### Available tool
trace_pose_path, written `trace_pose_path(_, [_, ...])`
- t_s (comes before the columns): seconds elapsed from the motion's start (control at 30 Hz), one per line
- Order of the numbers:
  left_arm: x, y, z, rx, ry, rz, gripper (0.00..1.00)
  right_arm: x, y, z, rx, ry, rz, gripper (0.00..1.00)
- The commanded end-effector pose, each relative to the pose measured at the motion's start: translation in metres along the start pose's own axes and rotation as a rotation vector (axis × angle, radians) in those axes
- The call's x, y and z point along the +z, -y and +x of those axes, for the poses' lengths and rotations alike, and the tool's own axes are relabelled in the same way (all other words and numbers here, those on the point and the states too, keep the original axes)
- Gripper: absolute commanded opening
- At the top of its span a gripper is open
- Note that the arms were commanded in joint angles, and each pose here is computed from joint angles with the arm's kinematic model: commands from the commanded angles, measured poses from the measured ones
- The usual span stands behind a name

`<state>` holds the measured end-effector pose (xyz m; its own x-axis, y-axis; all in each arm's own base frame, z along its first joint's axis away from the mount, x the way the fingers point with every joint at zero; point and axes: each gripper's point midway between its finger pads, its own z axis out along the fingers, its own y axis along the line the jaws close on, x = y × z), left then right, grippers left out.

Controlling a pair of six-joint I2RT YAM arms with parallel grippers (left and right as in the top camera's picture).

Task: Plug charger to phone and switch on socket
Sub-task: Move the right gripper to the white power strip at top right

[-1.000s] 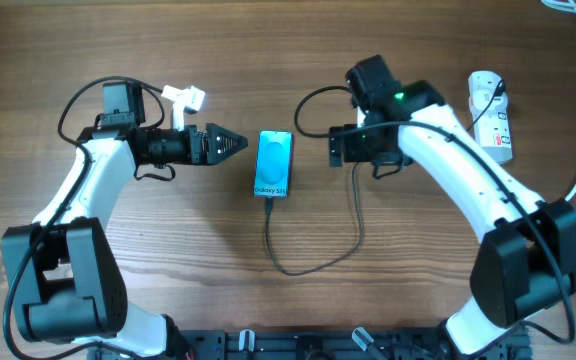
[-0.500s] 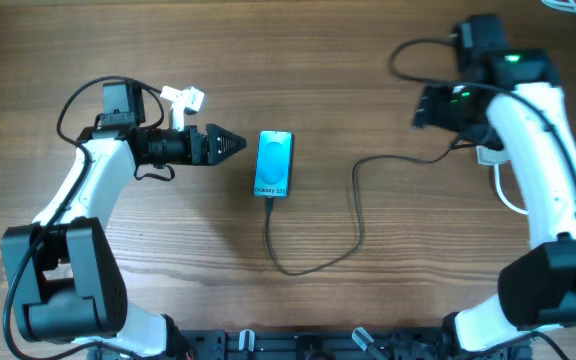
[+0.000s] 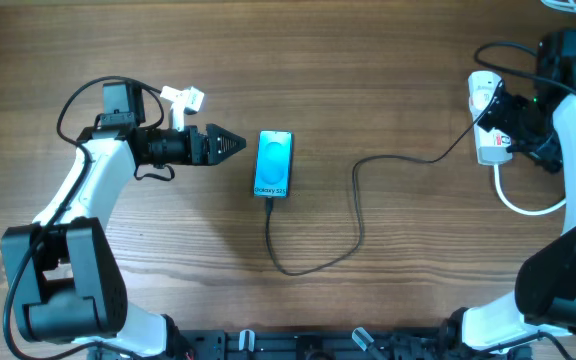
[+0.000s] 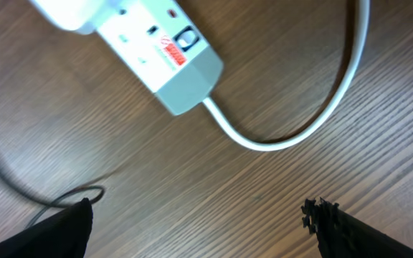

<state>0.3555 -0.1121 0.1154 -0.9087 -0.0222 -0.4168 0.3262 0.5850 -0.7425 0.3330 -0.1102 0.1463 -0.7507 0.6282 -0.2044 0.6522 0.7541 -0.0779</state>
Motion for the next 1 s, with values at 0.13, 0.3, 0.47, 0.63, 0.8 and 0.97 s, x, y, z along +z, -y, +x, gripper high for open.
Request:
trace_pose_path(0.13, [-0.002, 0.001, -0.001, 0.009, 0.006, -0.007, 1.0, 0.04, 0.011, 0.005, 0.051, 0.001, 0.026, 1.0])
trace_pose_path(0.3, [-0.002, 0.001, -0.001, 0.01, 0.006, -0.007, 1.0, 0.054, 0.012, -0.016, 0.081, 0.102, 0.028, 1.0])
trace_pose_path(0.47, [-0.002, 0.001, -0.001, 0.01, 0.006, -0.007, 1.0, 0.05, 0.018, -0.048, 0.123, 0.233, 0.041, 1.0])
trace_pose_path(0.63, [-0.002, 0.001, -0.001, 0.01, 0.006, -0.007, 1.0, 0.051, 0.016, -0.053, 0.09, 0.232, -0.003, 1.0])
trace_pose_path(0.8, [-0.002, 0.001, -0.001, 0.01, 0.006, -0.007, 1.0, 0.051, 0.012, -0.062, 0.102, 0.266, -0.025, 1.0])
trace_pose_path(0.97, [-0.002, 0.001, -0.001, 0.01, 0.006, -0.007, 1.0, 0.058, 0.013, -0.074, 0.125, 0.295, -0.019, 1.0])
